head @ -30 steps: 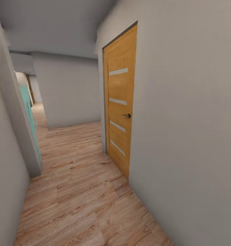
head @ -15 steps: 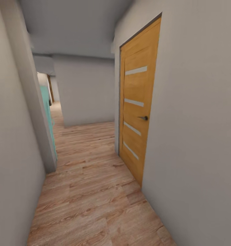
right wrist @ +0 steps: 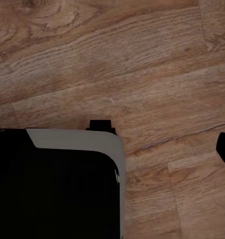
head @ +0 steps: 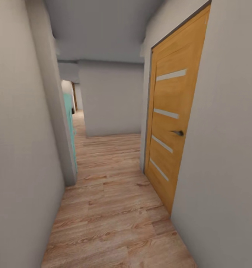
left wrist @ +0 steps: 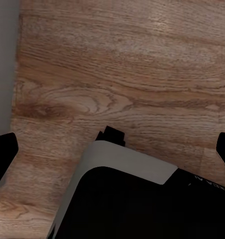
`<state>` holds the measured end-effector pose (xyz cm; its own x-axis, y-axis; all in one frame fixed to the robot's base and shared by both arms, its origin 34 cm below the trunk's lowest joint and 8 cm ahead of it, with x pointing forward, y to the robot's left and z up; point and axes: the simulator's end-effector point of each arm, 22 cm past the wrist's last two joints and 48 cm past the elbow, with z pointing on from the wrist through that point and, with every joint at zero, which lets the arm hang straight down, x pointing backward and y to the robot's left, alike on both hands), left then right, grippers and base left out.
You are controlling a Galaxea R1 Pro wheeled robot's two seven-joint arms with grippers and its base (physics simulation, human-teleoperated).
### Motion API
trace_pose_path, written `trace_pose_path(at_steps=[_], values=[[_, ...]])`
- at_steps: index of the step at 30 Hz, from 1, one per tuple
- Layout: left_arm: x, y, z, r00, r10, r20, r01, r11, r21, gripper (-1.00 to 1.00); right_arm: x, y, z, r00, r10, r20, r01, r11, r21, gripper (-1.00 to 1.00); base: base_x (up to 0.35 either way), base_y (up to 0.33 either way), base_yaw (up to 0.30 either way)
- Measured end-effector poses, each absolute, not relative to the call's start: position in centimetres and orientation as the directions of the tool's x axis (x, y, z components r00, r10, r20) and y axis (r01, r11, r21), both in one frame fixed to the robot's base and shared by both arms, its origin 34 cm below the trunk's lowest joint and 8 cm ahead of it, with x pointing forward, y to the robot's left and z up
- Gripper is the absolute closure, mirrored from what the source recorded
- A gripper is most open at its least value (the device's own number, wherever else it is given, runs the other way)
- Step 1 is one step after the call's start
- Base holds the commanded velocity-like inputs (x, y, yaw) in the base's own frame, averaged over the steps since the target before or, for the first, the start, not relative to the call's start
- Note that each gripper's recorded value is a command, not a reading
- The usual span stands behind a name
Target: Move the two storage containers from the living room to the garage. In the garage, place one container on the floor and stack the other container on top of it (either order is fine).
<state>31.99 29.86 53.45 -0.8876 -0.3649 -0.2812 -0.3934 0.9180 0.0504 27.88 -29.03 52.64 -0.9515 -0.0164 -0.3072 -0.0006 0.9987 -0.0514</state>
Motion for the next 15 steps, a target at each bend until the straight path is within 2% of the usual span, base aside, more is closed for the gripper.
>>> trace_pose_path(at_steps=[15], values=[[31.99, 29.79, 53.45, -0.888, -0.365, -0.281, -0.393, 0.918, 0.049, -1.00, 27.86, -28.95, 52.63, -0.952, -0.010, -0.307, 0.005, 0.999, -0.049, -1.00, 0.273, 0.000, 0.262]])
